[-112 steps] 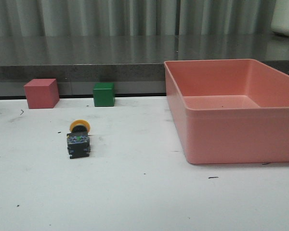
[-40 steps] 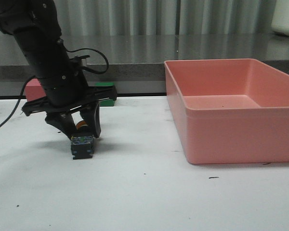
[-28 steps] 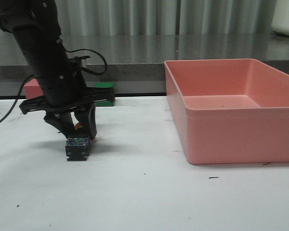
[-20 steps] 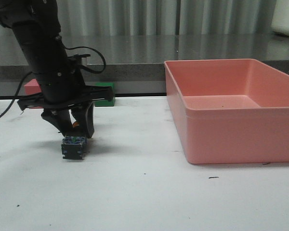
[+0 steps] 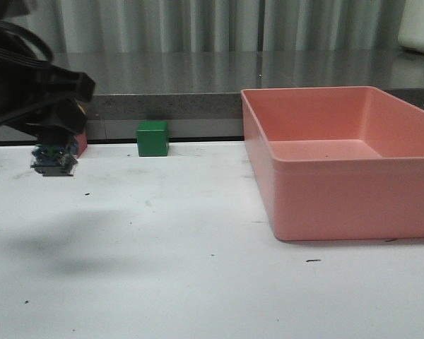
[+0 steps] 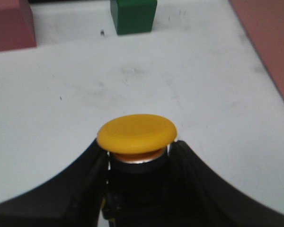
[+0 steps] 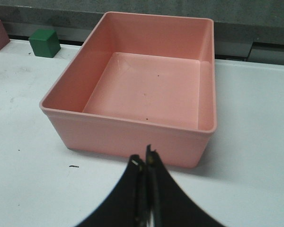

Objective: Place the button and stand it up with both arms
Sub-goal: 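Lift the button with the left gripper and move it nearer the robot, then lower the button upright onto the table and release it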

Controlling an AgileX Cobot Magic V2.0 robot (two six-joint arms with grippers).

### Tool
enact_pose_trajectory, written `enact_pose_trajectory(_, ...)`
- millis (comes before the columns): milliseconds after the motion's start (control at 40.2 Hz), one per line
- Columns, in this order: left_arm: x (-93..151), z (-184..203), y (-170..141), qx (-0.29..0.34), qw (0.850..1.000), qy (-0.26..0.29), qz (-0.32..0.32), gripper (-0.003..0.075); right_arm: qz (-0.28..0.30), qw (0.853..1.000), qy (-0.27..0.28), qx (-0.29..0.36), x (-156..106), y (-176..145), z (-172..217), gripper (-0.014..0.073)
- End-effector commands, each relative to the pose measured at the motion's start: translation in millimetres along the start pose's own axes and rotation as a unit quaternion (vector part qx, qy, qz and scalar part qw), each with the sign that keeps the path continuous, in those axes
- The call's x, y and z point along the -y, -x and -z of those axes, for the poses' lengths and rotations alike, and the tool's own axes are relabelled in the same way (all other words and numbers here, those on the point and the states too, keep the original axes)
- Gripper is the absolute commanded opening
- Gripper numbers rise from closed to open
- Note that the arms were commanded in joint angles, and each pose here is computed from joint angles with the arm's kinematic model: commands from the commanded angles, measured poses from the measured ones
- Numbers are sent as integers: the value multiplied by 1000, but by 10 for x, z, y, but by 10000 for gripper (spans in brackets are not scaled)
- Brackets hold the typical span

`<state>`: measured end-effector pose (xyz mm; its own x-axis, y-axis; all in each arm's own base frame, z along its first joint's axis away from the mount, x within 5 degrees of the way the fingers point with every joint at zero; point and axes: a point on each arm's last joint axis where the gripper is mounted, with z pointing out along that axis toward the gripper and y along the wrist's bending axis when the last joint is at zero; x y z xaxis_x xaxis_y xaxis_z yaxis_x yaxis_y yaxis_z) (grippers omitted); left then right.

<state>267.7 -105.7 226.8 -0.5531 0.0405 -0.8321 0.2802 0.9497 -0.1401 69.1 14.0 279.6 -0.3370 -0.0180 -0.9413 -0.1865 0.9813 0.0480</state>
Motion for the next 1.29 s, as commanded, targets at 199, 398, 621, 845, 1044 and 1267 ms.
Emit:
enact_pose_trajectory(199,-157,512,-163,267,964,-21,6,165,7,999,0,48,-5,148,33,-69)
enact_pose_trajectory(398,-188,474,-354,298,954,-26,9,165,7,999,0,48,-5,148,33,-69)
enact_pose_trajectory(621,-230,167,-529,300,953,-12,-31,165,7,999,0,48,-5,148,33,-69)
enact_pose_trajectory(845,-277,-157,-705,294,955,-3,-46,167,7,999,0,48,-5,148,33,-69)
enact_pose_trajectory(1044,-288,-250,-785,274,960,0,-52,172,7,999,0,48,-5,148,33,-69)
enact_pose_trajectory(1267,-289,-245,-796,273,961,0,-52,181,7,999,0,48,-5,148,33,-69)
